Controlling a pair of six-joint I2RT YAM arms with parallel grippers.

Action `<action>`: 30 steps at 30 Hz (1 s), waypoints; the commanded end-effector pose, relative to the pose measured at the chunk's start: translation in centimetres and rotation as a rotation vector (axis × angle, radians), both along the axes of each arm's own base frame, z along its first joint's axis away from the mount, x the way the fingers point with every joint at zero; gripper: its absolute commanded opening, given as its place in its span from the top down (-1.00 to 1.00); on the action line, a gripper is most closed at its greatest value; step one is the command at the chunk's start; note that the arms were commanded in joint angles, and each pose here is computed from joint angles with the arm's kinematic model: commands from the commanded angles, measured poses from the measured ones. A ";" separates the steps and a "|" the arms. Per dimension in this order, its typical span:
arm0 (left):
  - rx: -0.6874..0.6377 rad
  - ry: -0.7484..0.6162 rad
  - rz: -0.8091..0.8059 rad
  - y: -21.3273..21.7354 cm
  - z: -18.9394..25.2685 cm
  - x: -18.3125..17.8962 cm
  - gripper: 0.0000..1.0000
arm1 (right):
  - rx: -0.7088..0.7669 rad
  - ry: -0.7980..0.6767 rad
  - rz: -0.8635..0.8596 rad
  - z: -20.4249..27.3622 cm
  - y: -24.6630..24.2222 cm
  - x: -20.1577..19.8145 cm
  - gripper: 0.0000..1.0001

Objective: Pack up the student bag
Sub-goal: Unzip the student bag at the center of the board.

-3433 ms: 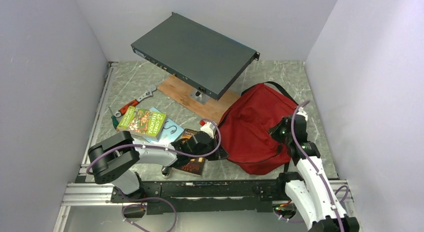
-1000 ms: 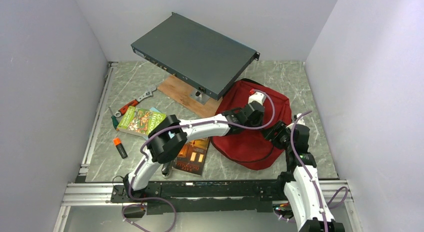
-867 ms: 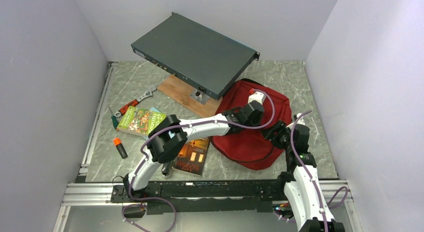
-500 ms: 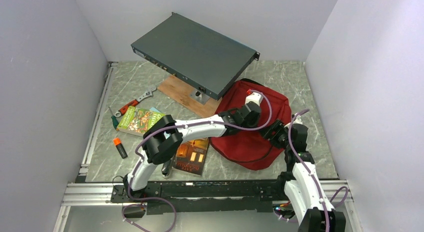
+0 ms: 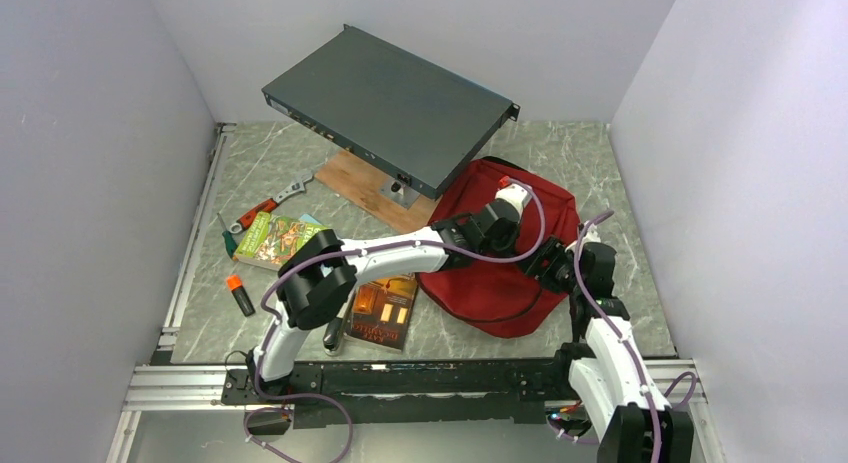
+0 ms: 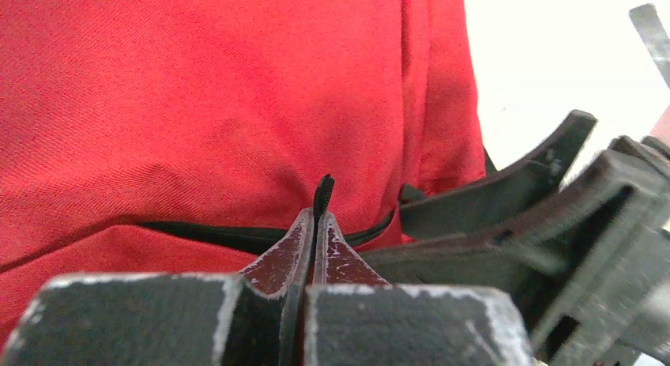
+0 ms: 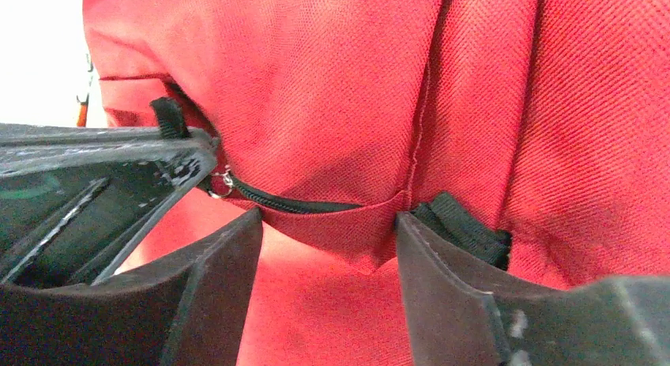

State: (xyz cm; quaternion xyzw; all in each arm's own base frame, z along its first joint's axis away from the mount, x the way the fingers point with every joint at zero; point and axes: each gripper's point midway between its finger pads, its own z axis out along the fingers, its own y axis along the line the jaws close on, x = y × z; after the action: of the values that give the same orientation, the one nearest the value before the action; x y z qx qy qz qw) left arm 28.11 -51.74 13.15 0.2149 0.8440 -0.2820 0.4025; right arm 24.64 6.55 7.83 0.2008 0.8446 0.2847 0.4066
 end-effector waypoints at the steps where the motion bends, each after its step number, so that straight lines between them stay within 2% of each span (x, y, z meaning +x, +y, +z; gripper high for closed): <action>1: -0.086 -0.059 -0.044 -0.1 5.5 -0.2 1.00 | -0.012 -0.071 0.068 1.5 0.5 1.4 -0.13; 3: -0.072 -0.069 -0.042 0.2 5.5 -0.1 1.00 | 0.005 -0.052 0.065 1.0 0.7 1.5 0.18; 6: -0.021 -0.088 0.034 1.9 4.9 0.8 1.00 | 0.037 -0.051 0.055 0.8 0.8 1.8 0.98; 8: 0.058 -0.138 0.168 4.7 4.6 2.4 1.00 | 0.017 0.011 -0.025 -0.5 -0.3 1.5 1.00; 10: 0.116 -0.191 0.271 7.4 4.9 3.3 1.00 | -0.048 0.109 -0.205 -2.2 -3.1 0.6 1.00; 13: 0.174 -0.294 0.427 11.8 6.6 4.7 1.00 | -0.085 0.141 -0.400 -2.8 -5.9 -0.5 1.00; 16: 0.193 -0.305 0.446 13.6 6.8 5.1 1.00 | -0.069 0.144 -0.442 -2.6 -6.2 -0.8 1.00; 19: 0.195 -0.278 0.413 13.6 6.1 4.7 1.00 | -0.067 0.092 -0.369 -1.3 -5.3 -0.3 1.00; 20: 0.179 -0.260 0.367 12.9 5.9 4.2 1.00 | -0.066 0.059 -0.318 -0.4 -4.7 -0.1 0.97; 24: 0.135 -0.192 0.236 10.7 5.6 2.7 1.00 | -0.074 -0.042 -0.144 2.9 -2.5 -0.2 0.16; 26: 0.126 -0.160 0.158 9.8 5.8 1.7 1.00 | -0.092 -0.047 -0.122 4.1 -2.2 -0.7 -0.04; 27: 0.114 -0.148 0.122 9.5 6.2 1.1 0.93 | -0.078 -0.073 -0.077 4.9 -1.3 -0.7 -0.11; 28: 0.095 -0.142 0.087 9.4 6.7 0.5 0.76 | -0.067 -0.084 -0.044 5.5 -0.6 -1.0 -0.14; 30: 0.025 -0.150 0.026 9.6 8.4 -1.0 0.24 | -0.062 -0.092 -0.017 6.3 0.2 -1.3 -0.25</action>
State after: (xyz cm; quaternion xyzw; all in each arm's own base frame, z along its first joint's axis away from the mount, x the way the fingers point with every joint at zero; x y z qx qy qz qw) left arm 30.16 -41.26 16.00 0.1911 0.8515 -0.1488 0.4651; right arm 23.52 4.76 10.37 0.2426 0.8370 0.2309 0.4326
